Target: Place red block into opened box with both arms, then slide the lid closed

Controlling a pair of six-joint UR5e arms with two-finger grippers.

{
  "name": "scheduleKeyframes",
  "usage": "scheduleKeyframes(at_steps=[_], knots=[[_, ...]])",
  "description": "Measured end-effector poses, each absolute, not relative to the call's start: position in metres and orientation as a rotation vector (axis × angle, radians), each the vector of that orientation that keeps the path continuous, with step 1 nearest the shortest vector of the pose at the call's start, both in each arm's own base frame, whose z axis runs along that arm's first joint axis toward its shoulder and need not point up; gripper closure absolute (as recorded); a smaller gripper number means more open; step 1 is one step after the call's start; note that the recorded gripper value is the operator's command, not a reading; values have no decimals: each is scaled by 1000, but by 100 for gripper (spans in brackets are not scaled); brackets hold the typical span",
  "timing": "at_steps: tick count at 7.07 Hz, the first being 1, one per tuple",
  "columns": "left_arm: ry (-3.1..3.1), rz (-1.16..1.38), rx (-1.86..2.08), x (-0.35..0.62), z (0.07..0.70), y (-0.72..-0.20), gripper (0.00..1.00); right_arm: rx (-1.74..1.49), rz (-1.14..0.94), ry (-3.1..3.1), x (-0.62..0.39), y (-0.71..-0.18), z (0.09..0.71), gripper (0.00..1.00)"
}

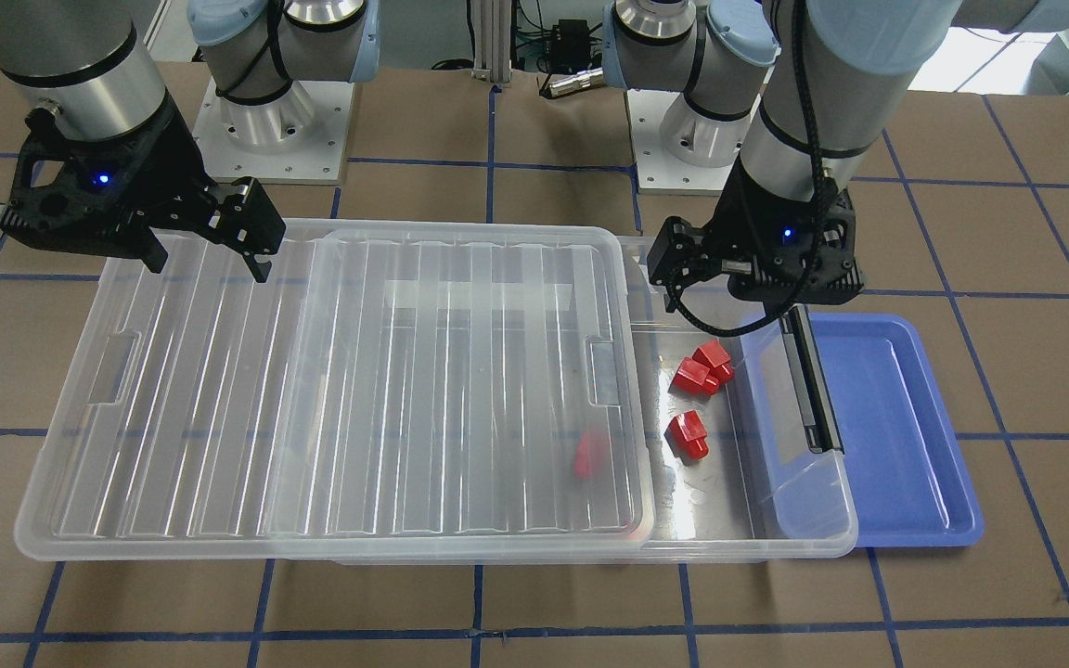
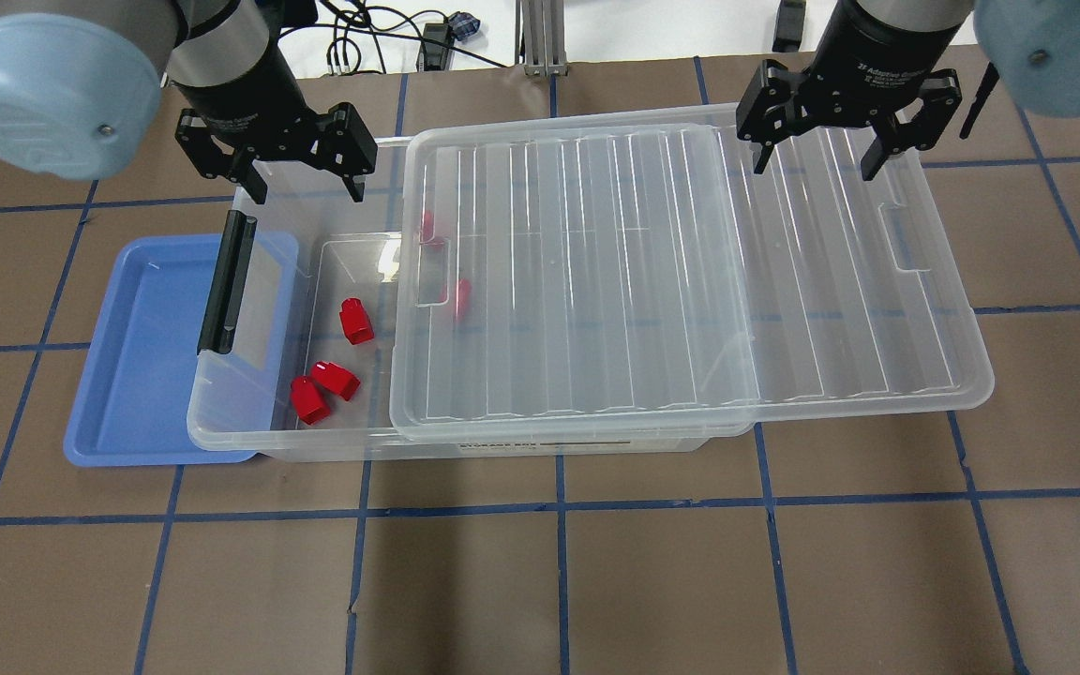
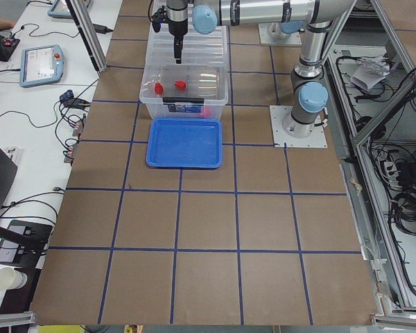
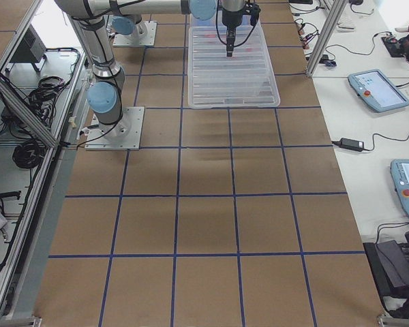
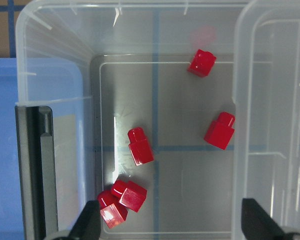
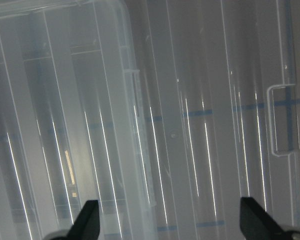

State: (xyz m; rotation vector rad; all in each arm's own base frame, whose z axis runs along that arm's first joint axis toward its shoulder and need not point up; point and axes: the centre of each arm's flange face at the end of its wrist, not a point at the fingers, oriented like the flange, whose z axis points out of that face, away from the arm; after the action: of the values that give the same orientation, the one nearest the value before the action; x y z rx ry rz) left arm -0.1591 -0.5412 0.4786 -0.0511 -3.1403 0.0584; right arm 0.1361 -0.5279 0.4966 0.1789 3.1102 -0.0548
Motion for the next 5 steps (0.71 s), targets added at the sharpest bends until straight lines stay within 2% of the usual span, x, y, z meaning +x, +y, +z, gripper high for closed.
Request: scheduleKeyframes(at_steps=[3, 5], knots=[[-3139, 27, -25, -142, 503, -543, 0, 187, -34, 3146, 70, -540, 491, 0], [-3145, 22, -54, -151, 501, -544, 0, 14, 46, 3156, -21, -538, 463, 0]])
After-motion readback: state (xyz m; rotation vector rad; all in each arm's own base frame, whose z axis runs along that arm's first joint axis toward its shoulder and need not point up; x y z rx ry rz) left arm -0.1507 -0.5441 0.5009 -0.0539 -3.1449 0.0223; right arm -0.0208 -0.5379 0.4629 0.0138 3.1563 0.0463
